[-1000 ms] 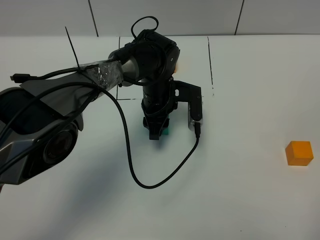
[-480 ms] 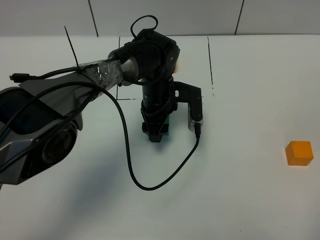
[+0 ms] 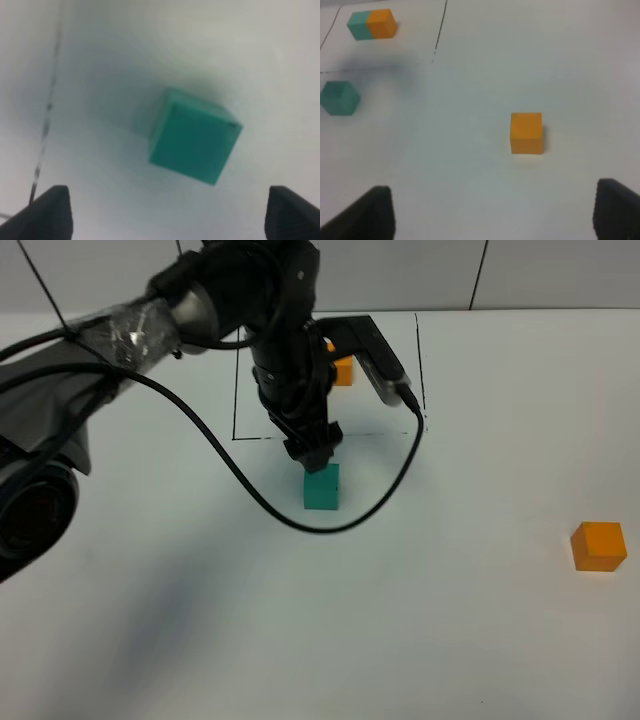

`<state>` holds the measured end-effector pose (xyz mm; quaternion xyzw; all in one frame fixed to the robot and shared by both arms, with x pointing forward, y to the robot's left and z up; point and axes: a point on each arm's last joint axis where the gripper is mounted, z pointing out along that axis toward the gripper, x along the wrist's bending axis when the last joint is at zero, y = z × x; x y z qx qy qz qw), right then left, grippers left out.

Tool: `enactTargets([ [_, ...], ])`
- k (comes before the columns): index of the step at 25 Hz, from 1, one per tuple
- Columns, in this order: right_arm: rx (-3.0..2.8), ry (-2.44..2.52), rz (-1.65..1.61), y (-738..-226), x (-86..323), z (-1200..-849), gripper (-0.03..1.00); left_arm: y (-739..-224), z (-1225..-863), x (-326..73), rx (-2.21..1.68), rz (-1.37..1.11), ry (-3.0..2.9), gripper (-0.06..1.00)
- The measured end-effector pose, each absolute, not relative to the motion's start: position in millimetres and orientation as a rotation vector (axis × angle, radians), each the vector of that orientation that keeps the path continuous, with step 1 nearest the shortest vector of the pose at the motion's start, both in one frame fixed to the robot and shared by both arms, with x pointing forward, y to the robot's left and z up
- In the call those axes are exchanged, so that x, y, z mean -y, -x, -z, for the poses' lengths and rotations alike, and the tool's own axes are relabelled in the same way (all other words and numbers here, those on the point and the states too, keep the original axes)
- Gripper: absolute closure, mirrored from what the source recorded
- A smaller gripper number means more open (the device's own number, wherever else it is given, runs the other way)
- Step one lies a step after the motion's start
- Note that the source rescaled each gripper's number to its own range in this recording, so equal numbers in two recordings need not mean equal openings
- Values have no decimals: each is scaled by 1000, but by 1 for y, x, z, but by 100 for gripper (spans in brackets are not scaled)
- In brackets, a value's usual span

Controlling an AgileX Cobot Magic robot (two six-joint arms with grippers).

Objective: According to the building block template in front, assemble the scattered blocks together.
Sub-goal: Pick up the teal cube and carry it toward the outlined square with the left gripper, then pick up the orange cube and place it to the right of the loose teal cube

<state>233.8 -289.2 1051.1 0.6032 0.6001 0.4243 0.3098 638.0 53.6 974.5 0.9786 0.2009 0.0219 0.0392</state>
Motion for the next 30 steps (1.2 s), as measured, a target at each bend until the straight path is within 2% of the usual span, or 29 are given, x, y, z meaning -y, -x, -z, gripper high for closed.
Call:
enactTargets([
  [5, -1586, -1594, -1123, -234, 289, -1051, 8, -665, -995, -123, -1056, -95, -2835, 27],
  [11, -1586, -1594, -1125, -234, 289, -1051, 8, -670, -1024, -204, -1432, -208, -2585, 27],
  [18, -1586, -1594, -1125, -234, 289, -1051, 8, -629, -1055, -286, -1774, -280, -2320, 27],
  [21, -1586, -1594, -1125, -234, 289, -1051, 8, -600, -1071, -300, -1845, -320, -2236, 27],
  [30, -1586, -1594, -1125, -234, 289, -1051, 8, -488, -1126, -303, -1882, -484, -2044, 27],
])
